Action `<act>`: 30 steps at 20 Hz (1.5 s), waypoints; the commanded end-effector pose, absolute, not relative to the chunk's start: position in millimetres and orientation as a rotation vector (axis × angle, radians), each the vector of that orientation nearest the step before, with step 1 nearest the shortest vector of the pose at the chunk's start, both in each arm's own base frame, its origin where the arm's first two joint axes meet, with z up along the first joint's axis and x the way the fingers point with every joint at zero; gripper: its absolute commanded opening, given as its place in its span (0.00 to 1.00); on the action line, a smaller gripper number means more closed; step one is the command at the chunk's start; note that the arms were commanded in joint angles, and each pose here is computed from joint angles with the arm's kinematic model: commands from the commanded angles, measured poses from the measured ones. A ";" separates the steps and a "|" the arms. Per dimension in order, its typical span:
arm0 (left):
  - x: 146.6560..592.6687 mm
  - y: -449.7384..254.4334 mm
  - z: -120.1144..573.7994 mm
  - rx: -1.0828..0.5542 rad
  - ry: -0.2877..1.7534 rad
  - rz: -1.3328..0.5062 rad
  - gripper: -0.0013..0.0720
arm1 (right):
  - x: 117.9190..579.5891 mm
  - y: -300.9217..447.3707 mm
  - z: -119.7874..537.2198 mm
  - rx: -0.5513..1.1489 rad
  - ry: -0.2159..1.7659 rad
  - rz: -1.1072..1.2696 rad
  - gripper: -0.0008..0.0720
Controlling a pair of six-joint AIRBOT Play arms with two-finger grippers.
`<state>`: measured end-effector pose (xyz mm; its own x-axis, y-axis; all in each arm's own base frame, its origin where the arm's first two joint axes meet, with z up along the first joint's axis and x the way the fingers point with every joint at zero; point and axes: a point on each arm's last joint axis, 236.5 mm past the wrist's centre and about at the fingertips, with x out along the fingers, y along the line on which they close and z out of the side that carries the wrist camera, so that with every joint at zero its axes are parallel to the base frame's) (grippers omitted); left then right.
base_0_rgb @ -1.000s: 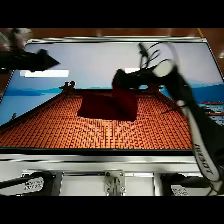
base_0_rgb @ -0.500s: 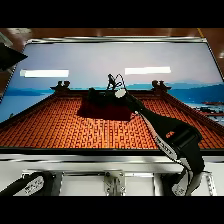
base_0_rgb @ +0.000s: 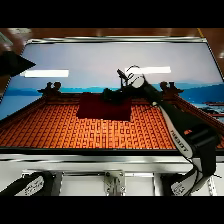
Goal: Fold the shirts.
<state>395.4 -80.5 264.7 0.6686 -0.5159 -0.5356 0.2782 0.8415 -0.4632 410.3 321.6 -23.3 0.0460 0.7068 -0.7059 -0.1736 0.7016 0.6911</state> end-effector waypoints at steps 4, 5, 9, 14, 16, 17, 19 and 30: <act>394.6 -82.3 262.9 -0.358 0.713 -0.464 0.07 | 406.5 141.1 -69.1 0.360 1.585 0.361 0.95; 394.5 -82.3 262.8 -0.353 0.712 -0.466 0.07 | 410.9 150.3 -74.3 0.458 1.568 0.396 0.96; 394.6 -82.3 262.9 -0.334 0.706 -0.473 0.07 | 418.5 194.8 -103.1 0.625 1.547 0.516 0.95; 394.7 -82.3 263.0 -0.335 0.706 -0.472 0.07 | 430.4 214.3 -124.3 0.708 1.520 0.502 0.77; 395.2 -82.2 263.5 -0.336 0.703 -0.471 0.07 | 431.7 220.0 -112.3 0.734 1.505 0.563 0.18; 395.2 -82.2 263.5 -0.345 0.705 -0.468 0.07 | 434.1 221.0 -104.1 0.735 1.491 0.598 0.10; 395.1 -82.3 263.5 -0.346 0.706 -0.468 0.07 | 443.2 217.5 -82.4 0.700 1.448 0.651 0.10; 394.2 -82.6 262.7 -0.346 0.711 -0.469 0.07 | 507.1 -34.0 42.2 0.767 1.064 0.252 0.10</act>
